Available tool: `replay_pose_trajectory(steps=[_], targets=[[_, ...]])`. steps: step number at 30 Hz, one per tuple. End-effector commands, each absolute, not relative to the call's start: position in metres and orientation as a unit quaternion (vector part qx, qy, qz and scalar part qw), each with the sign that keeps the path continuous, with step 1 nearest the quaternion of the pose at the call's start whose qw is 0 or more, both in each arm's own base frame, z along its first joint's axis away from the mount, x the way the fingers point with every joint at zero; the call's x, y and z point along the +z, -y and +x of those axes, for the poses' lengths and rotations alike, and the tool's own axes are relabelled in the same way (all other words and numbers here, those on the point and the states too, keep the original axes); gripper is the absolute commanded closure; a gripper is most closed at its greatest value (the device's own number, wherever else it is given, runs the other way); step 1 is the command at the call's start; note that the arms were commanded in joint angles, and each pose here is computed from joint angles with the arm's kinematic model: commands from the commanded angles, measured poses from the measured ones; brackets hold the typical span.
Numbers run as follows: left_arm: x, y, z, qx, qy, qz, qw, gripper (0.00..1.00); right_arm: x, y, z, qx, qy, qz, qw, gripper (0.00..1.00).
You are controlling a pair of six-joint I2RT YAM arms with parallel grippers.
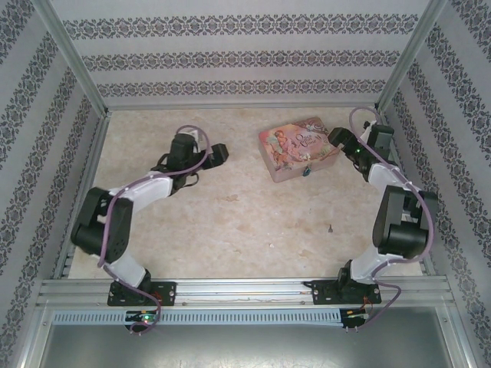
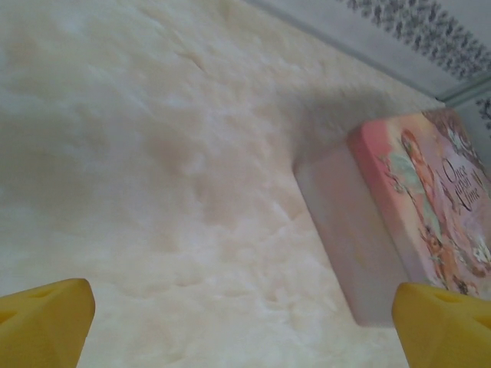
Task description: Unlock a padlock with a key
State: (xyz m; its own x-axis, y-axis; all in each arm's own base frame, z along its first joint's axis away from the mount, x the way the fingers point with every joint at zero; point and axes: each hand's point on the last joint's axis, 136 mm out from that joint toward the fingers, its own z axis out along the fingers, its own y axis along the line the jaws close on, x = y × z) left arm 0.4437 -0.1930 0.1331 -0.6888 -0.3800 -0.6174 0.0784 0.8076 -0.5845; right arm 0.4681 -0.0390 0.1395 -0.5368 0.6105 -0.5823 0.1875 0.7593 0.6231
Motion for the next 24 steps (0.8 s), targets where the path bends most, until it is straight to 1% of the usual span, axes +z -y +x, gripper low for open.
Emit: replay_pose_trajectory(steps=[1, 4, 8, 14, 20, 24], targets=[[0.131, 0.238, 0.452, -0.364, -0.862, -0.091, 0.342, 0.01, 0.139, 0.034, 0.482, 0.279, -0.838, 0.246, 0.4, 0.02], [0.122, 0.265, 0.464, -0.392, -0.863, -0.087, 0.307, 0.01, 0.13, 0.032, 0.492, 0.281, -0.845, 0.245, 0.385, 0.02], [0.12, 0.29, 0.476, -0.412, -0.859, -0.075, 0.295, 0.01, 0.119, 0.023, 0.5, 0.289, -0.853, 0.236, 0.366, 0.02], [0.109, 0.319, 0.481, -0.44, -0.859, -0.065, 0.253, 0.0, 0.111, 0.004, 0.506, 0.303, -0.864, 0.208, 0.345, 0.02], [0.104, 0.345, 0.481, -0.464, -0.857, -0.049, 0.217, 0.01, 0.112, -0.013, 0.504, 0.321, -0.869, 0.178, 0.333, 0.02], [0.111, 0.351, 0.484, -0.471, -0.854, -0.037, 0.217, 0.0, 0.114, -0.025, 0.494, 0.335, -0.871, 0.159, 0.322, 0.02]])
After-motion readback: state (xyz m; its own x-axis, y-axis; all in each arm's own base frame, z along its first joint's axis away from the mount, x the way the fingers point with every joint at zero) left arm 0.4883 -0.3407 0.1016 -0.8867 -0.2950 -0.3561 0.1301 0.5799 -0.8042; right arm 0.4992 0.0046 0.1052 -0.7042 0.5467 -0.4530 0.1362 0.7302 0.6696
